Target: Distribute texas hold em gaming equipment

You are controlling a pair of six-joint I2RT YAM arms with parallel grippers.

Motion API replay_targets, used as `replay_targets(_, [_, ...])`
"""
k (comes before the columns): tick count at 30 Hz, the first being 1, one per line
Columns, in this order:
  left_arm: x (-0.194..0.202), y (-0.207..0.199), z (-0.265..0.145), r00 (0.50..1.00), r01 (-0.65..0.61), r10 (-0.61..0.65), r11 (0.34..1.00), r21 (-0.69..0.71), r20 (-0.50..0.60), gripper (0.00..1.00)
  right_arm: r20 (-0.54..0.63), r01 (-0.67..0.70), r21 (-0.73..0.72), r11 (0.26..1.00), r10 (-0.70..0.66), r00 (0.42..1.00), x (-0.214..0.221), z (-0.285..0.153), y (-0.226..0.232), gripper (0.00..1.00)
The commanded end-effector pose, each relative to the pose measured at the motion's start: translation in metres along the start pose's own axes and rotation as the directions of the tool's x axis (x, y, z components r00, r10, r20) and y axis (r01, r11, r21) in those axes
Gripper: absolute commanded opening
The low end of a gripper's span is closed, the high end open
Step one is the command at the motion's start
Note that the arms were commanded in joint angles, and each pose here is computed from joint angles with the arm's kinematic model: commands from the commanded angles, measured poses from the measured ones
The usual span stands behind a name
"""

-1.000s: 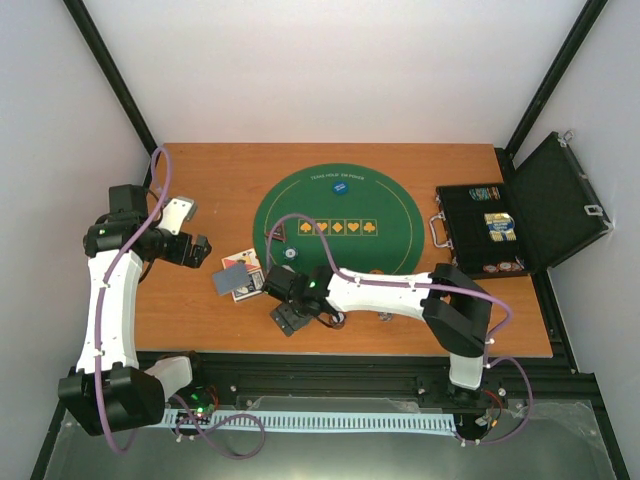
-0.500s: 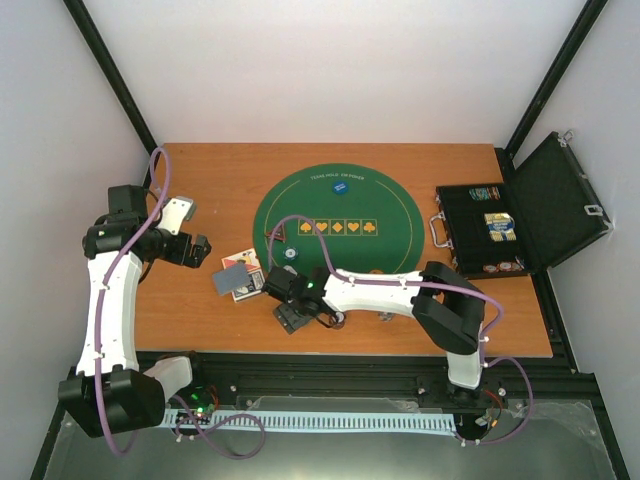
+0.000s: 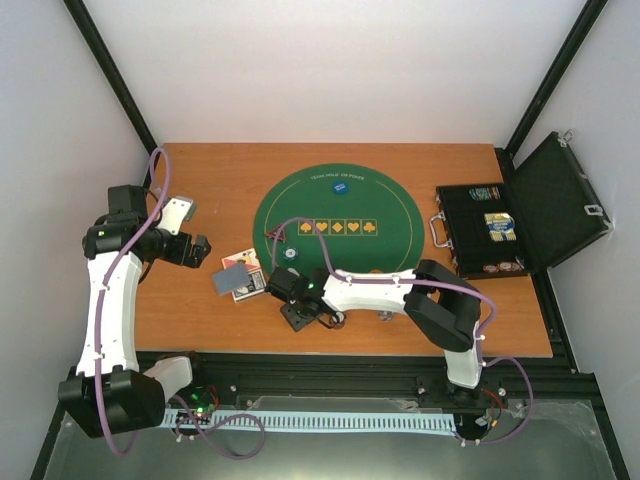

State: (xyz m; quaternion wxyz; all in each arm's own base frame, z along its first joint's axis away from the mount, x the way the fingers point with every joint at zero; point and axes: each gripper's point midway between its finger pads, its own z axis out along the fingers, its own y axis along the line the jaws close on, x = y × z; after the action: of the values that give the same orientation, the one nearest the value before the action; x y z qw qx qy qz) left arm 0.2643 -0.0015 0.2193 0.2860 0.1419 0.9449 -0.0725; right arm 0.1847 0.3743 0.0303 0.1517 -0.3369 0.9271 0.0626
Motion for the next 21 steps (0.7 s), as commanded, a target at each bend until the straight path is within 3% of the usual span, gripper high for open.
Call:
replay_targets(1, [-0.010,0.000,-0.014,0.999,-0.004,0.004,1.000,-0.022,0.044,1.00,-0.003,-0.021,0.006,1.000,0.021,1.000,0.001,0.007,-0.006,0.55])
replay_targets(5, [-0.009,-0.001,-0.013,0.999,-0.005,0.006,1.000,-0.018,0.044,1.00,0.004,-0.024,-0.004,1.000,0.024,1.000,-0.001,0.003,-0.005,0.52])
replay_targets(11, [-0.008,0.000,-0.013,0.999,-0.008,0.009,1.000,-0.019,0.043,1.00,0.017,-0.017,-0.014,1.000,0.017,1.000,-0.007,-0.005,-0.002,0.60])
replay_targets(21, [-0.008,-0.002,-0.013,0.999,-0.009,0.010,1.000,-0.014,0.041,1.00,0.029,-0.019,-0.025,1.000,0.020,0.999,-0.010,-0.013,-0.001,0.58])
